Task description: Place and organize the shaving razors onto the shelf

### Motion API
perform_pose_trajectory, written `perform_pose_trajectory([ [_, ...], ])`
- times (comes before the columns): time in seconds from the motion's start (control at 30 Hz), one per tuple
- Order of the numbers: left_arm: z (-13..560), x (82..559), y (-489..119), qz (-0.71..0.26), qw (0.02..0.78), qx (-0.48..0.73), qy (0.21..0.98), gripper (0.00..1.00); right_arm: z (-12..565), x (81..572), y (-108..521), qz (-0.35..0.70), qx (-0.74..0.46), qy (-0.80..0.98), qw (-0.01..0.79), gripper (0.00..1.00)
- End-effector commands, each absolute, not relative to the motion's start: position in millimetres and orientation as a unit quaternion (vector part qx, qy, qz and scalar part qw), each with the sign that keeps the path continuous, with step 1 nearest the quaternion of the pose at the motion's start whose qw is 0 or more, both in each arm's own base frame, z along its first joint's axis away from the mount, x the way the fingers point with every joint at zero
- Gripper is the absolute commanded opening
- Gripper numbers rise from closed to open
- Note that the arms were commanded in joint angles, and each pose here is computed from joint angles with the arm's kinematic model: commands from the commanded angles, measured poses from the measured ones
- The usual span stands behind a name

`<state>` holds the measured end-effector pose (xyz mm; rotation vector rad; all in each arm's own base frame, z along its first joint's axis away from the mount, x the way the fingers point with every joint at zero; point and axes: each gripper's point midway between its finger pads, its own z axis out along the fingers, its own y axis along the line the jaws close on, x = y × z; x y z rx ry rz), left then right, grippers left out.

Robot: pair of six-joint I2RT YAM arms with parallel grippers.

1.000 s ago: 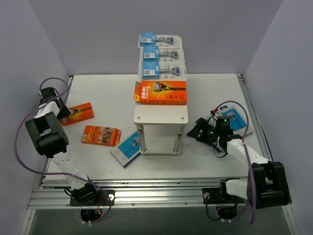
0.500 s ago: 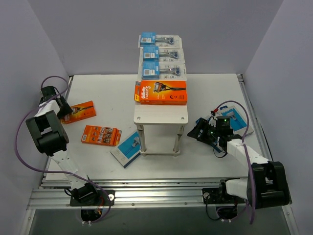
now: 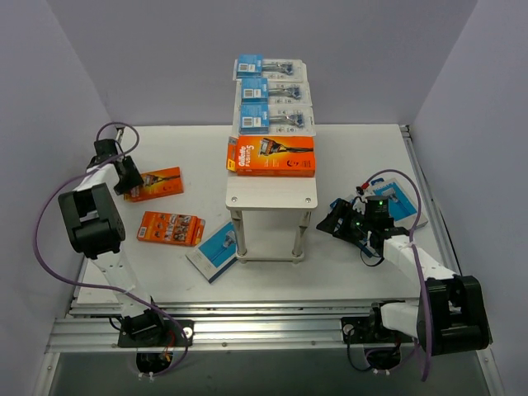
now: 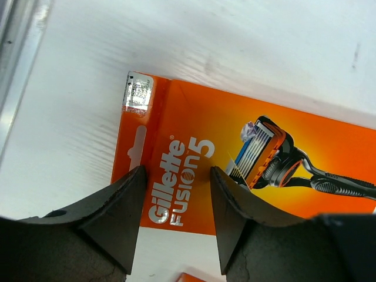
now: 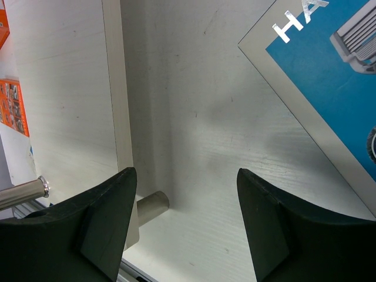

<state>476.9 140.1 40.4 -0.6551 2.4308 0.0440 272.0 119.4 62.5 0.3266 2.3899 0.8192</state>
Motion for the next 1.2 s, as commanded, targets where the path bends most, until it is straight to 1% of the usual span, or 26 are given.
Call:
perform_pose_trajectory([
  [0.0, 34, 475, 118, -0.025, 0.297, -0.231, 0.926, 0.56, 78, 281, 118, 0.306, 0.113, 0.891, 0.317, 0.65],
  [0.23, 83, 486, 116, -0.073, 0.345, -0.223, 0.909, 0.58, 76, 283, 118, 0.305, 0.114, 0.89, 0.319, 0.65],
  [0.3, 96, 488, 118, -0.109, 0.359, -0.237, 0.896, 0.59, 75, 283, 118, 0.306, 0.114, 0.891, 0.317, 0.65],
  [0.4, 105, 490, 124, -0.143, 0.371, -0.252, 0.882, 0.63, 76, 283, 117, 0.302, 0.115, 0.891, 0.318, 0.65],
  [0.57, 111, 491, 134, -0.162, 0.382, -0.262, 0.871, 0.66, 73, 281, 115, 0.297, 0.115, 0.892, 0.32, 0.65],
  [0.7, 103, 487, 148, -0.159, 0.377, -0.287, 0.866, 0.68, 72, 282, 115, 0.298, 0.114, 0.892, 0.319, 0.65],
  [0.83, 86, 484, 160, -0.176, 0.37, -0.306, 0.859, 0.68, 75, 282, 116, 0.301, 0.112, 0.89, 0.324, 0.65],
  [0.97, 76, 488, 158, -0.204, 0.374, -0.306, 0.851, 0.67, 75, 282, 116, 0.302, 0.113, 0.89, 0.323, 0.65],
  [1.17, 57, 486, 160, -0.199, 0.362, -0.305, 0.858, 0.66, 72, 282, 117, 0.303, 0.113, 0.889, 0.323, 0.65],
])
